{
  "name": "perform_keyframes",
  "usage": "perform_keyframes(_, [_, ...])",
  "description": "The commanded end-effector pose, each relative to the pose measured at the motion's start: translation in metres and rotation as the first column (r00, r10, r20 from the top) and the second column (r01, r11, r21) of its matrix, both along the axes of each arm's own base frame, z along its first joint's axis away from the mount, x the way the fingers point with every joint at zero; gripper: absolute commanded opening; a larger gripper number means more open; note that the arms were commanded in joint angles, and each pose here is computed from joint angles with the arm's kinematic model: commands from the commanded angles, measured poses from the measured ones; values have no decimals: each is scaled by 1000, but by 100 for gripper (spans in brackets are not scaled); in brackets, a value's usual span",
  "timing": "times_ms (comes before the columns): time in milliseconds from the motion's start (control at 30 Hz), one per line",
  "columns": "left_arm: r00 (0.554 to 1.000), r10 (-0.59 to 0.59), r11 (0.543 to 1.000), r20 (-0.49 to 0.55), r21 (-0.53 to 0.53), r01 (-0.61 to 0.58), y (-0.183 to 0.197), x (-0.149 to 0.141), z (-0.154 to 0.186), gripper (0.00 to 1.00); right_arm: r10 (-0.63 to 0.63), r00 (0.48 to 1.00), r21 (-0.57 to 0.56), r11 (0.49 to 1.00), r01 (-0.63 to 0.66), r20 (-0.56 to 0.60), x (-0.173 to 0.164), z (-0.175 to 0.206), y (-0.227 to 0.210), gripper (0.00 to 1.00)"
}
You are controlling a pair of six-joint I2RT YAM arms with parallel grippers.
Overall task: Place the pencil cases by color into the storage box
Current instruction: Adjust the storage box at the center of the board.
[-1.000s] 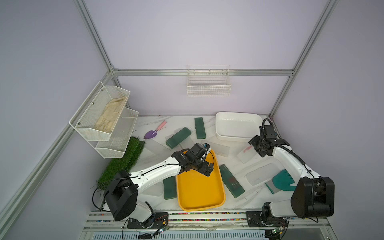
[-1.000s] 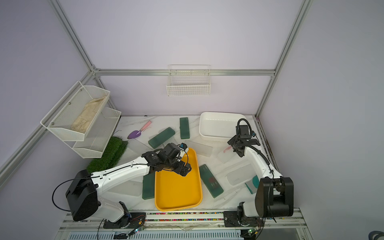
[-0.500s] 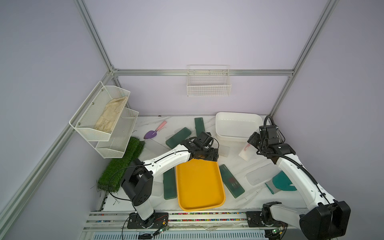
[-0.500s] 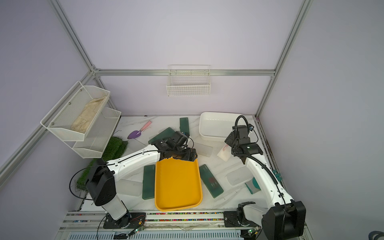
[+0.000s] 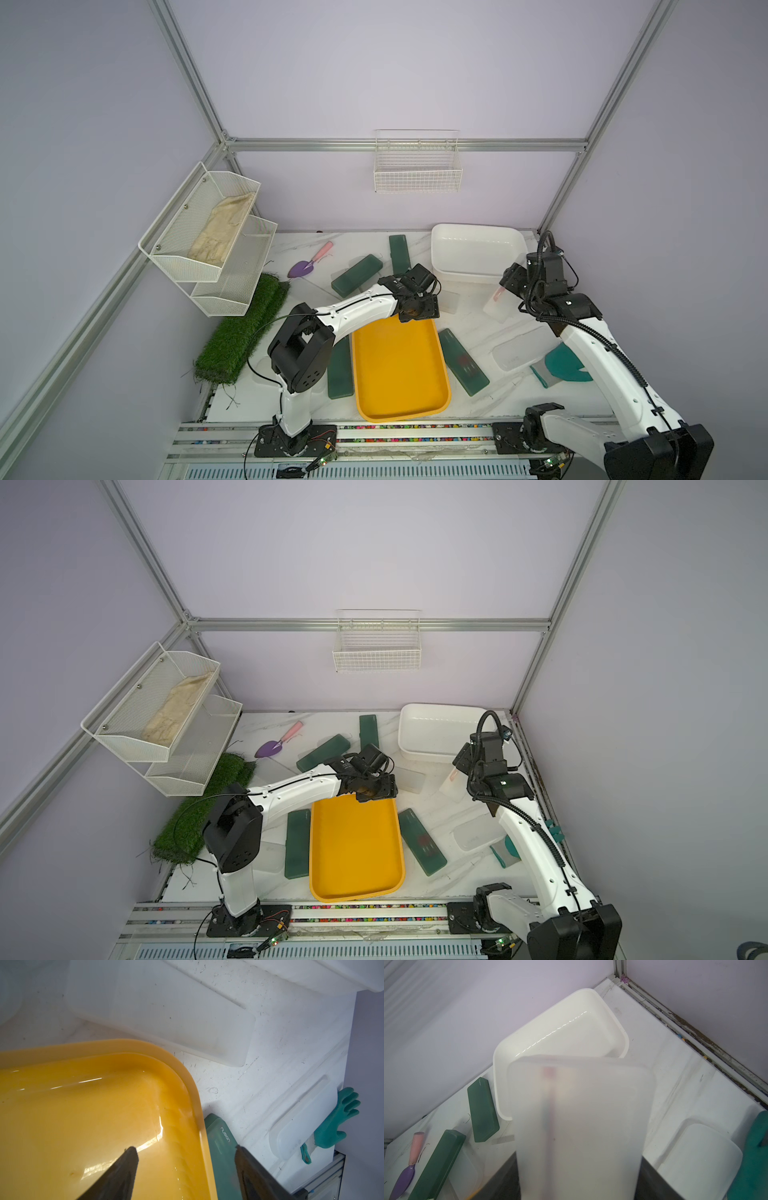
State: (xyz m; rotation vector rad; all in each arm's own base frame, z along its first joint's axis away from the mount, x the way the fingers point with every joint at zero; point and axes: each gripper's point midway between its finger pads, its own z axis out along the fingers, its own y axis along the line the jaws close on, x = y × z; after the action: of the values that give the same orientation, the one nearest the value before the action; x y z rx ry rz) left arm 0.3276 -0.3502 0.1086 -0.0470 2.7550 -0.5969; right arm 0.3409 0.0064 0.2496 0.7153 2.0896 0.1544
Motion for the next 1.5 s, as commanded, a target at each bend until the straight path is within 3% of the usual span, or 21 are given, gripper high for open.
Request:
perform_keyframes(0, [998, 48, 998, 49, -37, -46, -18, 17, 16, 73, 2, 998, 0, 1000, -2, 55, 1, 11, 0, 57])
perform_keyframes(367, [997, 74, 997, 32, -2, -74, -26, 32, -4, 56, 25, 998, 25, 999, -27, 57, -2, 7, 6, 57])
perform_keyframes(700, [987, 148, 987, -67, -61, -152, -23, 46, -24, 25, 25, 997, 30, 999, -27, 76, -3, 15, 6, 57])
perform_keyframes(900, [966, 244, 960, -84, -121, -253, 1, 65, -20, 15, 28, 997, 35, 999, -30, 74, -3, 14, 7, 56])
perform_keyframes(1133, [917, 370, 900, -148, -187, -393, 31, 85, -25, 14, 49, 997, 48, 998, -52, 67, -1, 11, 15, 55])
perform_keyframes(1467, [797, 568, 774, -206, -195, -602, 64, 97, -35, 15, 111, 992, 71, 991, -115, 57, 2, 8, 41, 54])
